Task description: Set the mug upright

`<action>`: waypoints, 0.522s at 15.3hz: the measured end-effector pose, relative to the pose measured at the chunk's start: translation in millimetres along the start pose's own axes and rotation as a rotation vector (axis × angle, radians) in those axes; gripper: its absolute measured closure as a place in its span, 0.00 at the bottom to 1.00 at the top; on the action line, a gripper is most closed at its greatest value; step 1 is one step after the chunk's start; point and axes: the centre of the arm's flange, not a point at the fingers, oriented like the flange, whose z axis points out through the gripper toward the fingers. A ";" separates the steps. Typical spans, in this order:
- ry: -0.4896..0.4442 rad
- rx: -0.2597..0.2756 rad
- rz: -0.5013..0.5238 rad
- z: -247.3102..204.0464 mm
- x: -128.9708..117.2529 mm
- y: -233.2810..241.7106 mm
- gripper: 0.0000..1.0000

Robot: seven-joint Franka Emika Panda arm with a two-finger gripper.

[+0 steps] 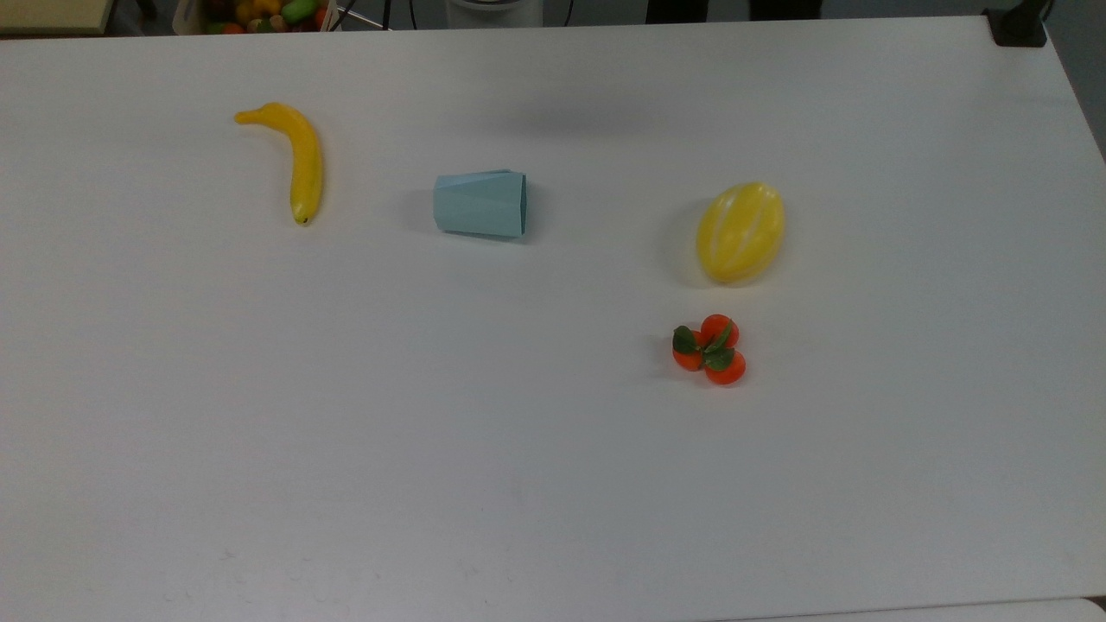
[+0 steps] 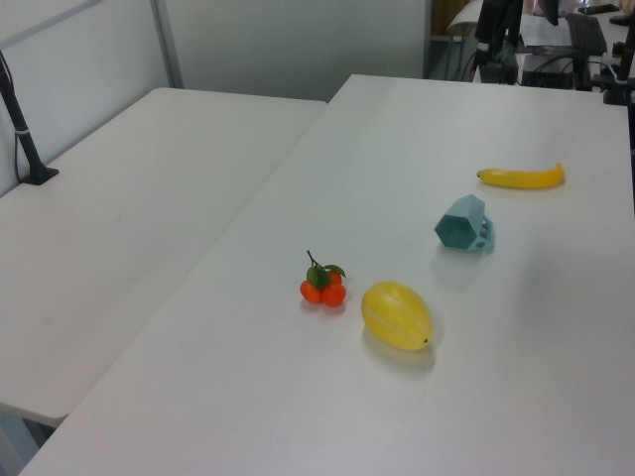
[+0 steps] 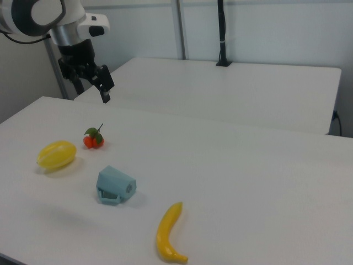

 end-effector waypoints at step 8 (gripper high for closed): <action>-0.001 0.000 0.000 0.2 0.0 1.3 0.00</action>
